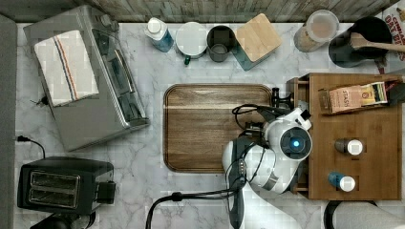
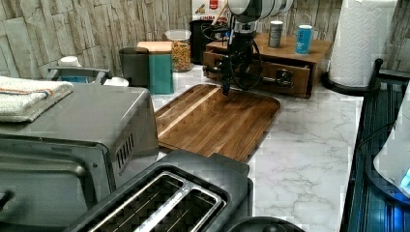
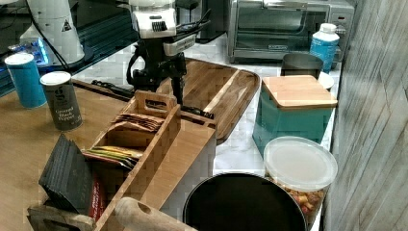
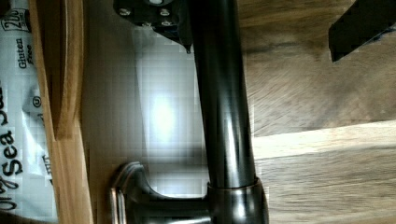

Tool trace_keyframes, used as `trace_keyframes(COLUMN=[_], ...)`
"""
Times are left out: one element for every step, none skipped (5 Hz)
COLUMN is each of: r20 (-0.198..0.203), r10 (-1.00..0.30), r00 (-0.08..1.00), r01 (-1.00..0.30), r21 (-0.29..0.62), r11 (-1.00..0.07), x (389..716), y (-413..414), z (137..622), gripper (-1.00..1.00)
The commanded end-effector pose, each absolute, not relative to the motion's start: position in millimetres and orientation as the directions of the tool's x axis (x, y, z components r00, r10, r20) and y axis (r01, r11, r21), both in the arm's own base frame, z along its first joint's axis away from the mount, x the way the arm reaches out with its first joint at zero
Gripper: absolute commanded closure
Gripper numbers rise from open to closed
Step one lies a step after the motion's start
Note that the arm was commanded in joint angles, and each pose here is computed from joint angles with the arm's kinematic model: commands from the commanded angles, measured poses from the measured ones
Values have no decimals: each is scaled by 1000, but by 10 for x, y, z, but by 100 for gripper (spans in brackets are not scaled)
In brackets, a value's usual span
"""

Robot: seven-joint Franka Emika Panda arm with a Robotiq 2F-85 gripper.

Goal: Open the drawer.

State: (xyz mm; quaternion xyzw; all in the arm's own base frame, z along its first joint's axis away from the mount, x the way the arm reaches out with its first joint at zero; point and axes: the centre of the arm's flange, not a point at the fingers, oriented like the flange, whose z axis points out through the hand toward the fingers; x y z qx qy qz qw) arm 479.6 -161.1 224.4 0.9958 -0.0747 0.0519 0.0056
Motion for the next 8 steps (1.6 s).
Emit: trace_keyframes(r20=[-9, -21, -26, -19, 28, 28, 27, 28], r10=[147, 152, 142, 137, 132, 132, 132, 132], r00=[989, 988, 990, 990, 991, 991, 991, 991], r01=[146, 150, 139, 135, 132, 132, 132, 132], r21=[-95, -92, -97, -78, -7, -7, -6, -7], r11=[-985, -984, -986, -988, -991, -991, -991, -991], x=[4650, 4639, 4630, 4624, 4558, 4558, 4555, 4557], y=[658, 800, 903, 979, 1086, 1086, 1085, 1086], z=[2011, 2062, 2127, 2184, 2262, 2262, 2260, 2261], gripper=[-100, -100, -100, -100, -100, -100, -100, -100])
